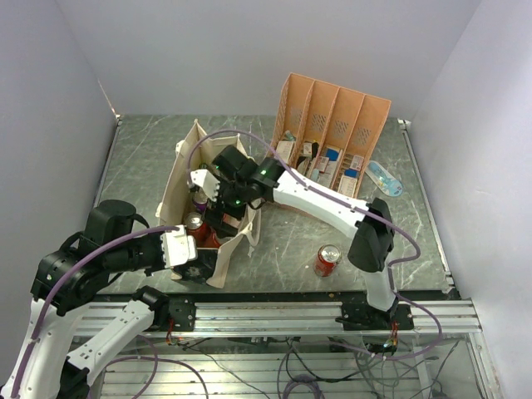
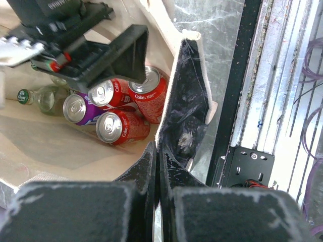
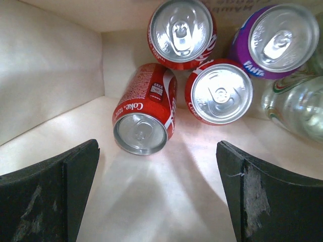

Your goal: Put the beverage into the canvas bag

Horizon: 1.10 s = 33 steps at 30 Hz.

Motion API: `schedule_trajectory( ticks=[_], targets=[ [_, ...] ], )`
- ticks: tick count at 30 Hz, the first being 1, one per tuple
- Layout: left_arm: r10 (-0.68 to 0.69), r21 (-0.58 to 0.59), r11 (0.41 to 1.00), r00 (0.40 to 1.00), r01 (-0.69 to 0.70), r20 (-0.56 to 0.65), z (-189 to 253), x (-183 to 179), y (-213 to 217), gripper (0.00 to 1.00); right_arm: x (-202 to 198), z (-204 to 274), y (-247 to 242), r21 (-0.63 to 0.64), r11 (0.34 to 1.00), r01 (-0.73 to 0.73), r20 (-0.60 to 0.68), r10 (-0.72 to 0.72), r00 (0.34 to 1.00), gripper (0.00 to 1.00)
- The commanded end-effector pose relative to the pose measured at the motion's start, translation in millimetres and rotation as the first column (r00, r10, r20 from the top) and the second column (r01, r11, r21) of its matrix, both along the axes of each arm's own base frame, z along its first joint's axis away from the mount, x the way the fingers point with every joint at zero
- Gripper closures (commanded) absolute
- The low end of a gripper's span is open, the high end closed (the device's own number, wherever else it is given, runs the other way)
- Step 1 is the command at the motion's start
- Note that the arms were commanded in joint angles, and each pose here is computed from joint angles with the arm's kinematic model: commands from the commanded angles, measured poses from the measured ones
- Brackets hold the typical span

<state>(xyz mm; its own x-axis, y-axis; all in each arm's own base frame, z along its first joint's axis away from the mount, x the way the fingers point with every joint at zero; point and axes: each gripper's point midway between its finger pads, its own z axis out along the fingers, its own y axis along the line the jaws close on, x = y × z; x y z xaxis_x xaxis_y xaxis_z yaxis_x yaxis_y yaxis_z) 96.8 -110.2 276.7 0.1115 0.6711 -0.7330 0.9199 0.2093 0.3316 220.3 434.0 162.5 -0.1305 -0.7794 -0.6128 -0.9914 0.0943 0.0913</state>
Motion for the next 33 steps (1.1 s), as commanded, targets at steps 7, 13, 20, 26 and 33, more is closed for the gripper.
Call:
schedule_trajectory(
  ticks=[7,13,20,26,33],
  targets=[
    [-0.029,-0.025,0.999,1.0,0.029,-0.003,4,-2,-6,0.93,46,122,-4,0.295,0.952,0.082,0.109,-0.119,0.987,0.0],
    [-0.027,-0.027,0.999,1.0,0.027,-0.002,5,3,-8,0.93,76,172,-43,0.367,0.912,0.184,0.149,-0.253,0.956,0.02],
    [-0.025,-0.044,0.999,1.0,0.025,0.0,12,8,-12,0.93,70,180,-135,0.285,0.917,0.277,0.238,-0.348,0.907,0.02],
    [-0.014,-0.056,0.998,1.0,0.014,-0.003,15,11,-13,0.93,19,118,-213,0.044,0.96,0.276,0.201,-0.279,0.939,0.02],
    [-0.013,-0.069,0.998,1.0,0.012,-0.016,15,11,-15,0.93,-46,39,-277,-0.203,0.958,0.202,0.11,-0.183,0.977,0.0]
  ],
)
